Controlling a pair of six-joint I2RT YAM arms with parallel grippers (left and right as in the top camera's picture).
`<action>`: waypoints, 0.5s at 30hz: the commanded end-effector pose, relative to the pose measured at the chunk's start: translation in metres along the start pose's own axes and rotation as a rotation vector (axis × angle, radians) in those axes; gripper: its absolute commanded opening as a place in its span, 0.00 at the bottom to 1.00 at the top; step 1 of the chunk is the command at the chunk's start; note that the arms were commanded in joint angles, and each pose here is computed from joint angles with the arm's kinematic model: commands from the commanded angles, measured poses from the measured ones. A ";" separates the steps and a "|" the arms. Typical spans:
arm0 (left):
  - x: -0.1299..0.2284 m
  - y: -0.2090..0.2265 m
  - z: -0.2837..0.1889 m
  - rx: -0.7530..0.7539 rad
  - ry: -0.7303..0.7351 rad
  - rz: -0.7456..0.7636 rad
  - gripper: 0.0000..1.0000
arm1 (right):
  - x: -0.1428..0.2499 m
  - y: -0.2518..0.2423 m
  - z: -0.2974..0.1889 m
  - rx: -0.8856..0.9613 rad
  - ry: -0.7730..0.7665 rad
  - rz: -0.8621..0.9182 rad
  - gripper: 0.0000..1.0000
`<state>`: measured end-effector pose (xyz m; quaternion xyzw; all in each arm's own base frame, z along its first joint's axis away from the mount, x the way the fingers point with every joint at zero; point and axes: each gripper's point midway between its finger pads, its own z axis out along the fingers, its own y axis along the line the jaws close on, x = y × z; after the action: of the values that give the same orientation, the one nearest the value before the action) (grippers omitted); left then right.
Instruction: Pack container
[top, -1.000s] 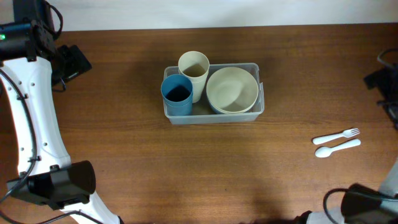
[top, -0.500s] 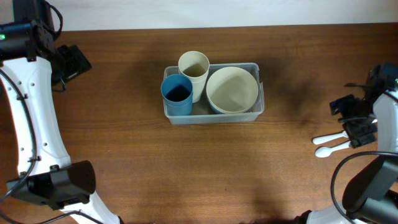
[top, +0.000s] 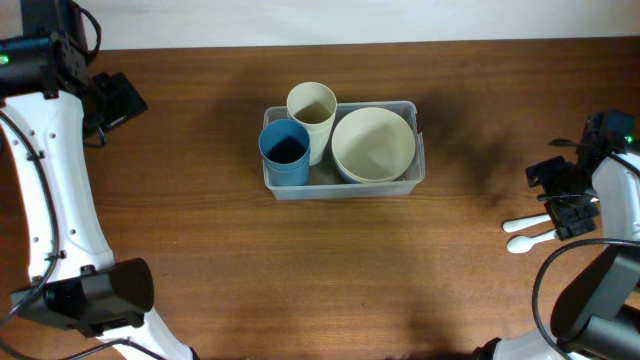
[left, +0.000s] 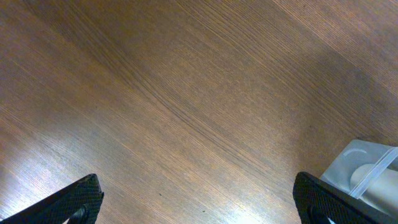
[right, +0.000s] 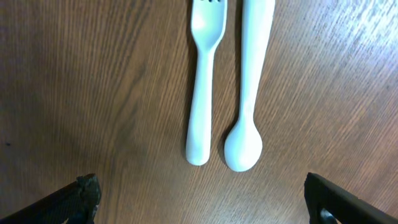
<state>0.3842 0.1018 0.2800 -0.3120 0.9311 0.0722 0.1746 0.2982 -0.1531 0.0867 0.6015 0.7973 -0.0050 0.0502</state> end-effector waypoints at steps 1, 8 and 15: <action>-0.002 0.002 -0.003 -0.003 -0.013 0.003 1.00 | 0.001 0.009 -0.002 -0.061 0.010 -0.143 0.99; -0.002 0.002 -0.003 -0.003 -0.013 0.003 1.00 | 0.018 0.047 -0.010 -0.281 0.079 -0.393 0.85; -0.002 0.002 -0.003 -0.003 -0.013 0.003 1.00 | 0.039 0.086 -0.044 -0.475 0.098 -0.615 0.53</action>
<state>0.3842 0.1018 0.2801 -0.3120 0.9311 0.0724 0.1746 0.3460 -0.1104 0.1016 0.3902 0.9025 0.1502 0.1037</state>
